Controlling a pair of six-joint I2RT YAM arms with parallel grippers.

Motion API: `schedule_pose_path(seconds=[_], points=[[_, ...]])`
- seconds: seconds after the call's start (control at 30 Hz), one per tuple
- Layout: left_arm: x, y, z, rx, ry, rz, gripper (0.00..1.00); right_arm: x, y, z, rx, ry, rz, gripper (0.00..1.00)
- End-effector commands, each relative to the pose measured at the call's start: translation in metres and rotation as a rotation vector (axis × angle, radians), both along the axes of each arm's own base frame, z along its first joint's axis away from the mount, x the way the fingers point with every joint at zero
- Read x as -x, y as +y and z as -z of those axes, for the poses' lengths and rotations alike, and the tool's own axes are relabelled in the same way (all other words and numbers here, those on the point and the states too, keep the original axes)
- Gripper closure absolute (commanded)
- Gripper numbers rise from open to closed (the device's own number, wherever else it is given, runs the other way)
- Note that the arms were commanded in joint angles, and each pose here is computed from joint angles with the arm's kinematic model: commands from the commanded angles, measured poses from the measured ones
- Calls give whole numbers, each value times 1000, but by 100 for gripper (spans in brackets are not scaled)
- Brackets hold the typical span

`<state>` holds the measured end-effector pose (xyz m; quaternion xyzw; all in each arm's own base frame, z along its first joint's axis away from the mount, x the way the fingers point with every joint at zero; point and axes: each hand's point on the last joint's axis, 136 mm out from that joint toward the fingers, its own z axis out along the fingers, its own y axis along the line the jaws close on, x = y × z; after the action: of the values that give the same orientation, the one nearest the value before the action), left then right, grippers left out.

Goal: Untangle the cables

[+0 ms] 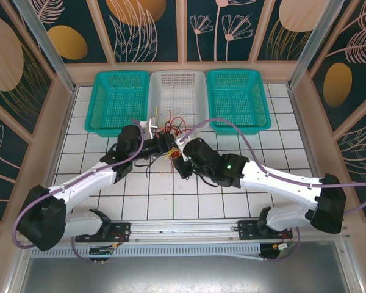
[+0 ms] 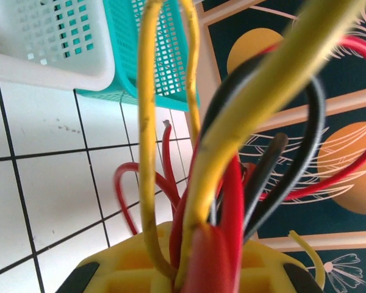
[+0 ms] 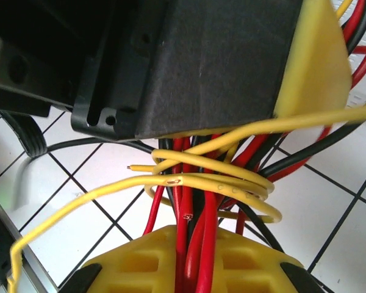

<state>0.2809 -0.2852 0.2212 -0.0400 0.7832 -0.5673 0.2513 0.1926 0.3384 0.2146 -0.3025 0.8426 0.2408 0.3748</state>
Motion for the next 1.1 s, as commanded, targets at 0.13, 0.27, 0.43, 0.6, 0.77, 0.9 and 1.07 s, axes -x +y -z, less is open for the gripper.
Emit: schedule_pose_path(seconds=[0.13,0.27,0.43,0.6,0.77,0.9,1.07], points=[[-36,34,-22,-56,-52,-215,100,-25,-22,-48,-80,-99,176,53],[-55,80,-50,-82,-153,-493,100,-28,-46,-60,-107,-86,284,25],[-65,104,-63,-68,-177,-647,100,-20,-44,-87,-230,-32,325,29],[-70,109,-63,-44,-162,-694,100,2,10,-92,-321,7,199,40],[-74,118,-56,-70,-91,-758,100,17,72,-78,-341,169,44,63],[-73,120,-55,-48,-58,-773,100,-7,84,-60,-331,238,114,73],[-74,118,-51,-36,-40,-771,100,-22,88,-52,-314,251,155,73]])
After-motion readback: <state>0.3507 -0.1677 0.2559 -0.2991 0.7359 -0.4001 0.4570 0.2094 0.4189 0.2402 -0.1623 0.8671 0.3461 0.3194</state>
